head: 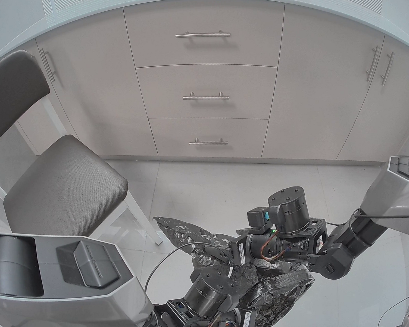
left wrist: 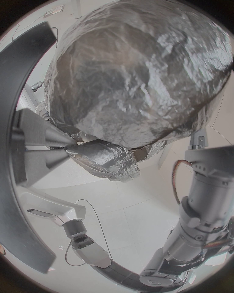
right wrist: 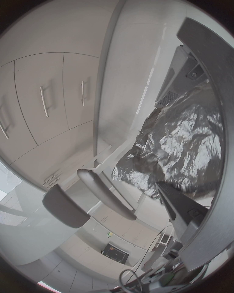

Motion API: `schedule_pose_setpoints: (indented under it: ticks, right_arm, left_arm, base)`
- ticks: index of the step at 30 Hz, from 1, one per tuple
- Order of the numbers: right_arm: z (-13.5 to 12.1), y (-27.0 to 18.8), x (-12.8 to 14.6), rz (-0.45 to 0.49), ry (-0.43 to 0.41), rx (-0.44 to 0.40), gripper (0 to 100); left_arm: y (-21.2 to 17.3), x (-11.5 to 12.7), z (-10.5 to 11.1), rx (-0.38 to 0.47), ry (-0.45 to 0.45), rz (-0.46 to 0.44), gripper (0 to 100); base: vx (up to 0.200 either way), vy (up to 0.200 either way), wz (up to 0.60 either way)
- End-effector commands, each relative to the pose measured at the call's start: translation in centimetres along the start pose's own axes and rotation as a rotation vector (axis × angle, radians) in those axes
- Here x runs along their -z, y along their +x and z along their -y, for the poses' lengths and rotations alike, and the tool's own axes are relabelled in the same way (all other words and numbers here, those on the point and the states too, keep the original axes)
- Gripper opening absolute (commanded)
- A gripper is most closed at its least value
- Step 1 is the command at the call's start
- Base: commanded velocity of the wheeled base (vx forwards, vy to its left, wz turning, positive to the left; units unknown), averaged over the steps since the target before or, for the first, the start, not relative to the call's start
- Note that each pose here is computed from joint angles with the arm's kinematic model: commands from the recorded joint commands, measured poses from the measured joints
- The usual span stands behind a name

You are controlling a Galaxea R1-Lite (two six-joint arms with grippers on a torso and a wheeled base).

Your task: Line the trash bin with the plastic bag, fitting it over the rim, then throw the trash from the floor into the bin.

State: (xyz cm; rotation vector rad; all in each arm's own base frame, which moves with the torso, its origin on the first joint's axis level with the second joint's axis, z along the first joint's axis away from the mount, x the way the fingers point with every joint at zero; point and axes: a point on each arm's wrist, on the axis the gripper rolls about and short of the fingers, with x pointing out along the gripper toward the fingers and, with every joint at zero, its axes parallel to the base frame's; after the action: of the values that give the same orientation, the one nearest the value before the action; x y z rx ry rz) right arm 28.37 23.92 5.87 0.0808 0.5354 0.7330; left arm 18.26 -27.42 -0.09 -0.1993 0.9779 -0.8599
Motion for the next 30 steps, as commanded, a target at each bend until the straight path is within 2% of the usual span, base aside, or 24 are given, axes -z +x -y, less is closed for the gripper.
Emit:
schedule_pose_setpoints:
  ticks: [1,4,10,21,24,27,30]
  right_arm:
    - [-0.6,-1.0,-1.3,0.038,-0.007,-0.028,100]
    - [-1.6,-1.3,-1.2,0.003,-0.02,-0.076,100]
    - [-2.1,-0.2,0.3,-0.064,-0.07,-0.085,100]
    - [-2.0,0.8,0.3,-0.06,-0.074,-0.078,100]
    - [-1.4,1.2,0.4,-0.061,-0.069,-0.038,100]
    - [0.3,1.9,0.3,-0.036,-0.078,0.102,100]
    - [1.1,2.0,0.4,-0.035,-0.086,0.148,100]
  left_arm:
    - [0.0,0.0,0.0,0.0,0.001,0.0,0]
    - [0.0,0.0,0.0,0.0,0.0,0.0,0]
    - [0.0,0.0,0.0,-0.001,-0.001,-0.001,0]
    - [0.0,0.1,0.0,-0.002,0.001,-0.002,0]
    - [0.0,0.1,0.0,-0.002,0.001,-0.002,0]
    - [0.0,0.1,0.0,-0.002,-0.001,-0.002,0]
    - [0.0,0.0,0.0,-0.001,-0.001,-0.001,0]
  base:
    - [0.0,0.0,0.0]
    - [0.0,0.0,0.0]
    - [0.0,0.0,0.0]
    - [0.0,0.0,0.0]
    - [0.0,0.0,0.0]
    - [0.0,0.0,0.0]
    - [0.0,0.0,0.0]
